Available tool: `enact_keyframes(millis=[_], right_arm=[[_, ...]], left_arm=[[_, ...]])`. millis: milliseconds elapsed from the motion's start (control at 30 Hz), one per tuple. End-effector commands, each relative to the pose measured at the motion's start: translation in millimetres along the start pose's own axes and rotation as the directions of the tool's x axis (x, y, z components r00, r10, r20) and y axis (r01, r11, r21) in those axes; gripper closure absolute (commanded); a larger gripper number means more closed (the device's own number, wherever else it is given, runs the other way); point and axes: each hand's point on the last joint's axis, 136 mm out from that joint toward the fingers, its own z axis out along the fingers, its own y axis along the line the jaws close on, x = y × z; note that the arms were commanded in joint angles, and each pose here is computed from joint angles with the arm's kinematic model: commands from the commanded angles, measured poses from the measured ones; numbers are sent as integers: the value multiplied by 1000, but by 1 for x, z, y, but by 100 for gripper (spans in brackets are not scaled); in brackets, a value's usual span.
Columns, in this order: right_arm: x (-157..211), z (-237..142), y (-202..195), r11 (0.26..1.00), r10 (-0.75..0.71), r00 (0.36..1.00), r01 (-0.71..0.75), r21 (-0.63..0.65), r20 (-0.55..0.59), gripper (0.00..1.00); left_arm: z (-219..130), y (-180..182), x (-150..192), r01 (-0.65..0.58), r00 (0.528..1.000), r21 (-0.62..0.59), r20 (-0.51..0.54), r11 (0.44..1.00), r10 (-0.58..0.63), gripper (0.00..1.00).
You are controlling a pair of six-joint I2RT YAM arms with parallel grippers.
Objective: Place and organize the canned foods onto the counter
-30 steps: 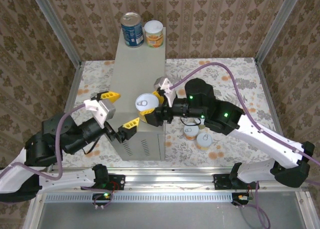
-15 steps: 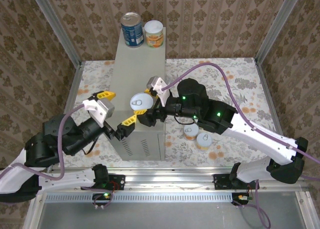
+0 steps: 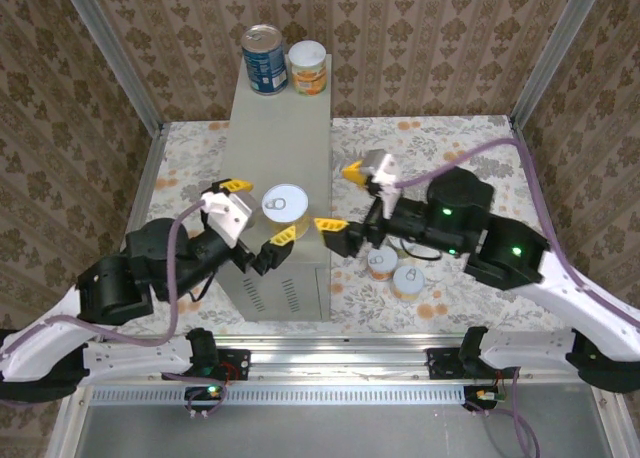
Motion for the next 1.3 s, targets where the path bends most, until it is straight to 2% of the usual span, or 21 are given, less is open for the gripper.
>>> enact_keyframes(millis=[0, 300, 533, 700, 1000, 1267], right_arm=[[16, -20, -9, 998, 4, 999, -2, 60, -38, 0], [27, -58, -16, 995, 33, 999, -30, 100, -33, 0], [34, -59, -16, 994, 46, 998, -42, 100, -42, 0], [38, -54, -14, 995, 54, 997, -50, 92, -50, 0], [40, -44, -11, 996, 58, 996, -53, 74, -62, 0], [42, -32, -10, 997, 51, 995, -45, 67, -82, 0]], left_arm=[[7, -3, 0, 39, 999, 10, 7, 999, -39, 0], [32, -5, 12, 81, 996, 3, -33, 997, -81, 4], [39, 6, 14, 131, 991, -21, -22, 991, -132, 23], [37, 23, 9, 152, 988, -47, -8, 987, -153, 30], [46, 71, -5, 165, 986, -67, -24, 984, -166, 31], [65, 117, -20, 180, 984, -76, 15, 981, -179, 30]])
